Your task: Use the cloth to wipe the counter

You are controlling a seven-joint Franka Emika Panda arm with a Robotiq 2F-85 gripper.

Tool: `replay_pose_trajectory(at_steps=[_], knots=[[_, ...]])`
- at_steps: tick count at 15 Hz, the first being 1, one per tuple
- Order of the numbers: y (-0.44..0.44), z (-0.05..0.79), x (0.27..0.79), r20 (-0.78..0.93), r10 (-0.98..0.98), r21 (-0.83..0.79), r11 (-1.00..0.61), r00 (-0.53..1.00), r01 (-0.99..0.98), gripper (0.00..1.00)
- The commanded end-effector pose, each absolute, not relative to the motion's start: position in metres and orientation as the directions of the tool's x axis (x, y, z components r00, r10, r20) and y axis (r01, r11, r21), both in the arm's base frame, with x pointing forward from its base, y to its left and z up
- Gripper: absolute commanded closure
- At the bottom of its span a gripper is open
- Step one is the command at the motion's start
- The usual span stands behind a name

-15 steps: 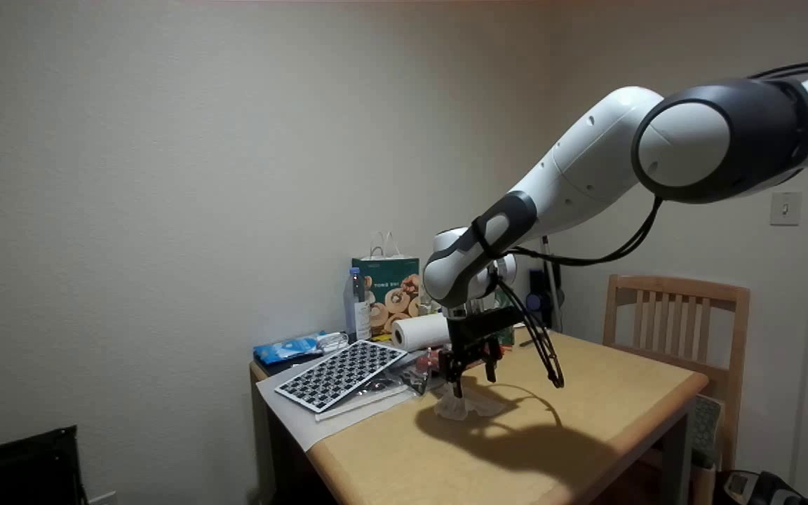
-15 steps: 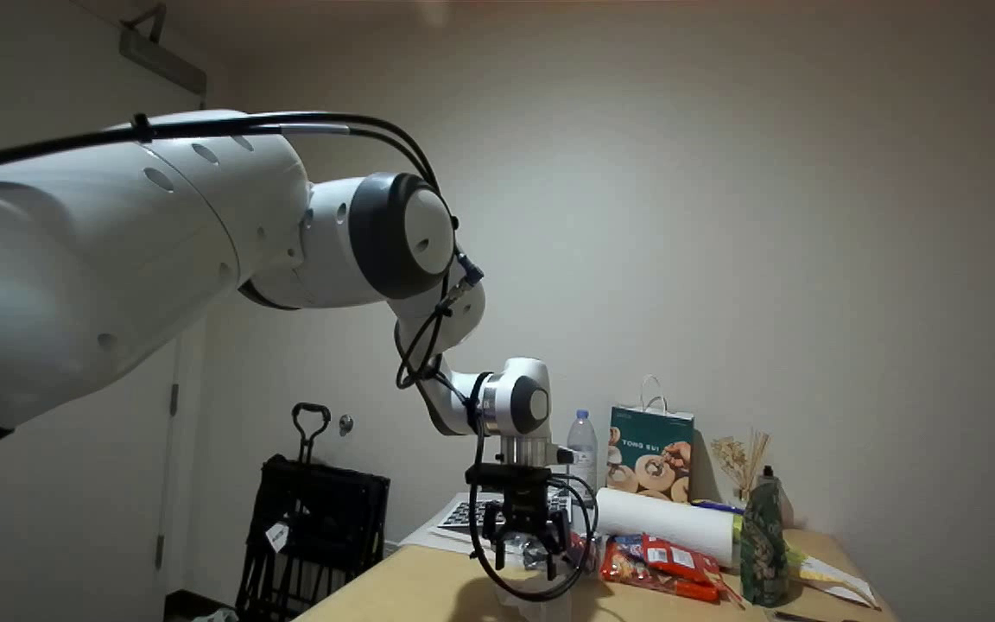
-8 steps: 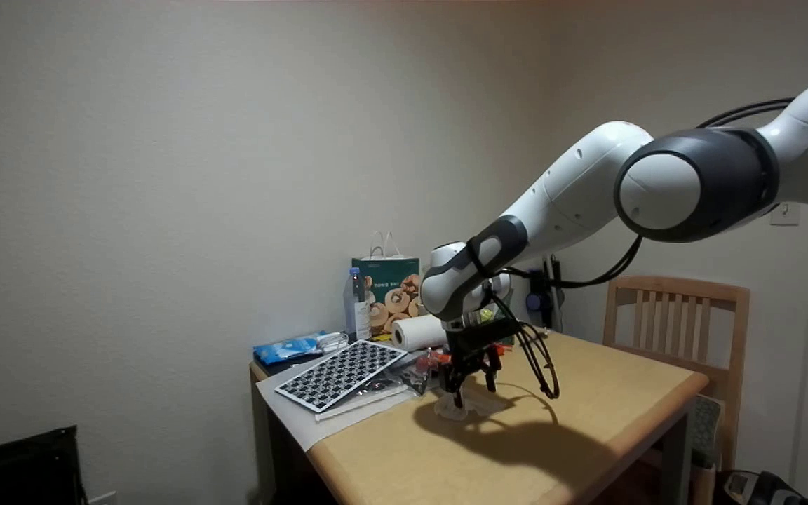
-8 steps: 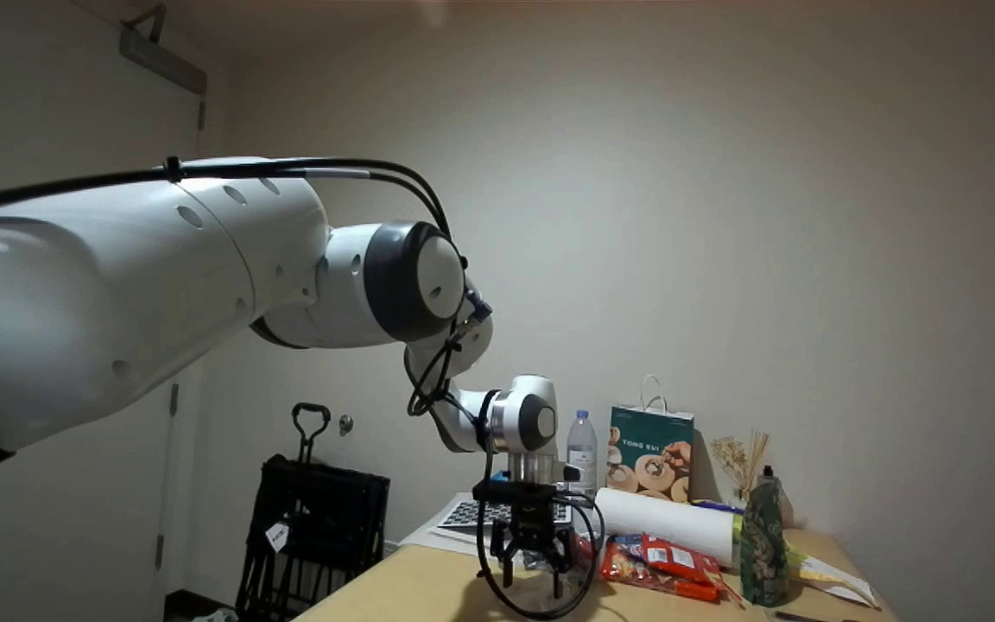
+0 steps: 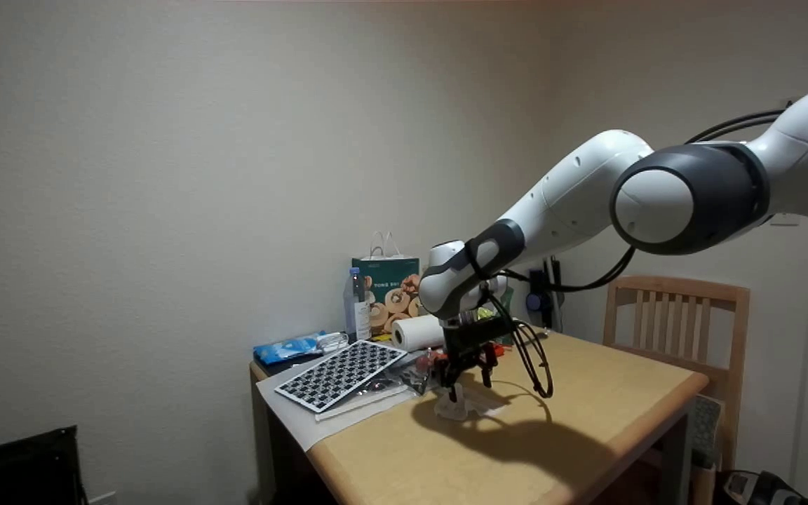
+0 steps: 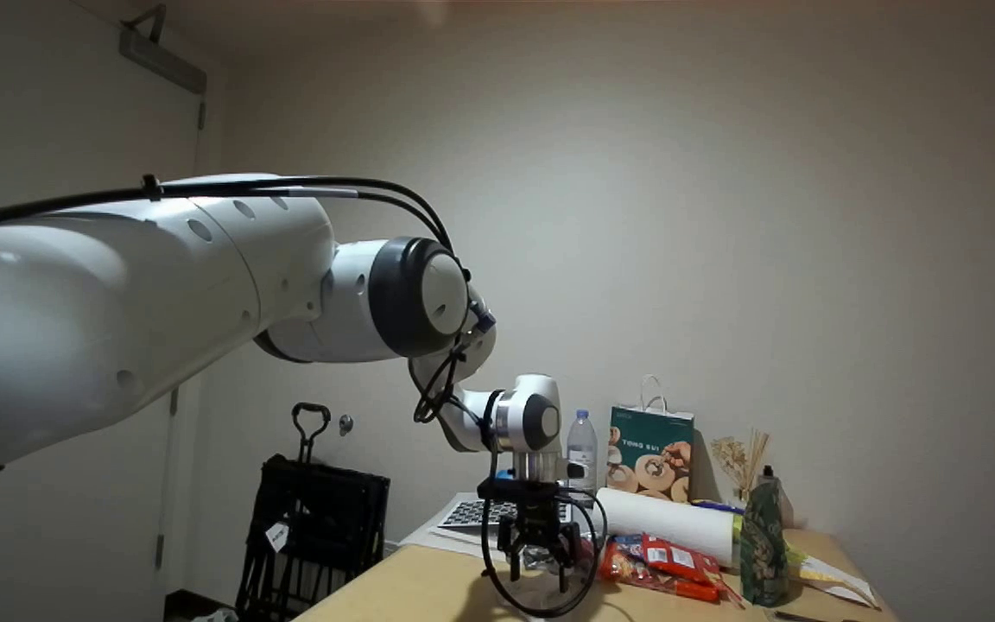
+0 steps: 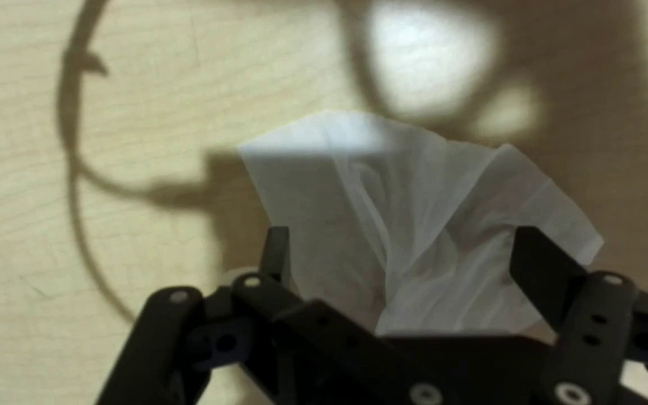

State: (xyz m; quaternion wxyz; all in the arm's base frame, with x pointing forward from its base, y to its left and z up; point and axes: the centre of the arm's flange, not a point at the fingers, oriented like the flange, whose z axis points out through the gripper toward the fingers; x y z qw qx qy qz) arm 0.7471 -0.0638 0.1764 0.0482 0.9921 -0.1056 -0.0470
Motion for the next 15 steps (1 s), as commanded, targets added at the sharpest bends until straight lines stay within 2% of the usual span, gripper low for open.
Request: replay_pose_trajectory(at_steps=[1, 2, 3, 4, 12, 15], knots=[[-0.071, 0.169, 0.746, -0.052, -0.286, 0.112, -0.954, 0.957, -0.279, 0.0], [-0.074, 0.167, 0.746, -0.05, -0.293, 0.114, -0.951, 0.955, -0.286, 0.0], [-0.077, 0.165, 0.748, -0.054, -0.293, 0.115, -0.951, 0.955, -0.286, 0.07], [-0.078, 0.163, 0.749, -0.062, -0.295, 0.109, -0.952, 0.953, -0.287, 0.27], [-0.079, 0.159, 0.745, -0.1, -0.282, 0.118, -0.955, 0.954, -0.27, 0.8], [-0.073, 0.165, 0.719, -0.237, -0.231, 0.104, -0.972, 0.944, -0.211, 0.98]])
